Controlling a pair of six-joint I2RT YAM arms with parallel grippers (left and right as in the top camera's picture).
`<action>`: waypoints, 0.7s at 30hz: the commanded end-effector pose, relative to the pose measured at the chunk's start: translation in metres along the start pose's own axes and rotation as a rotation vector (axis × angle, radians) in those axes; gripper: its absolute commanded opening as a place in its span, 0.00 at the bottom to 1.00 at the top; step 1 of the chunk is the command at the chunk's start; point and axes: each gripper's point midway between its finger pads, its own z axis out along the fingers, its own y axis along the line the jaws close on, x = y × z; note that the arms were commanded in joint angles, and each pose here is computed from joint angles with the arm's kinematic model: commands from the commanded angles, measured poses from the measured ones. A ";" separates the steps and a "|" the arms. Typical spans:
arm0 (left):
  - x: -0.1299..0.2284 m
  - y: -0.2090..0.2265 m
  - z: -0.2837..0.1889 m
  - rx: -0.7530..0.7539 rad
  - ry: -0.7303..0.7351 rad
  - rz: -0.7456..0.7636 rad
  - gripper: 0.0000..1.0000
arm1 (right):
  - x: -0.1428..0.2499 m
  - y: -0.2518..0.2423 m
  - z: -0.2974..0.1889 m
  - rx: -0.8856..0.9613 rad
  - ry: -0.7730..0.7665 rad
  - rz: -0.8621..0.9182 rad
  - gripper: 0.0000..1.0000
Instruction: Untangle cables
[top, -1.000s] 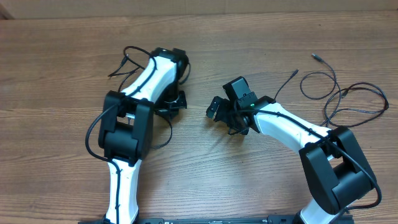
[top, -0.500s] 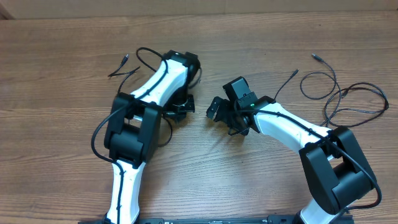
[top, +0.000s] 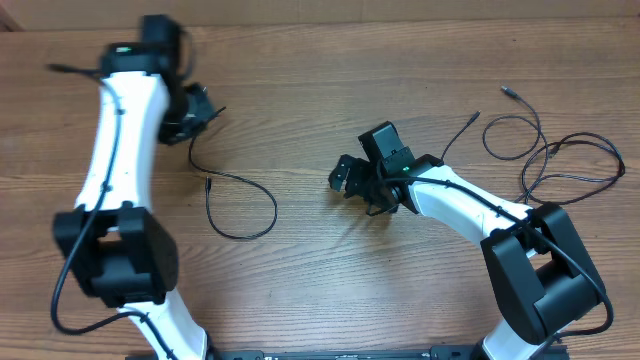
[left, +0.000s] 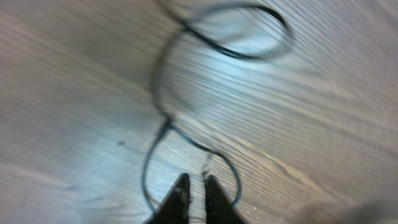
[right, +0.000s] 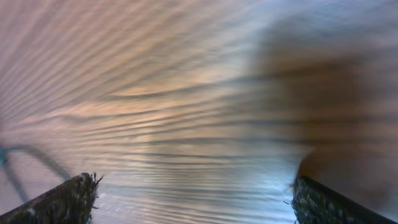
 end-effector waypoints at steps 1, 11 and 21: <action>-0.008 0.024 0.005 -0.011 0.029 -0.080 0.21 | 0.007 0.022 -0.002 -0.110 0.040 -0.171 1.00; -0.026 0.091 0.007 -0.044 0.041 -0.260 0.39 | -0.023 0.116 -0.058 -0.260 -0.016 -0.390 0.93; -0.019 0.090 0.036 -0.061 0.048 -0.248 0.35 | -0.036 0.169 -0.055 -0.189 -0.324 -0.501 0.76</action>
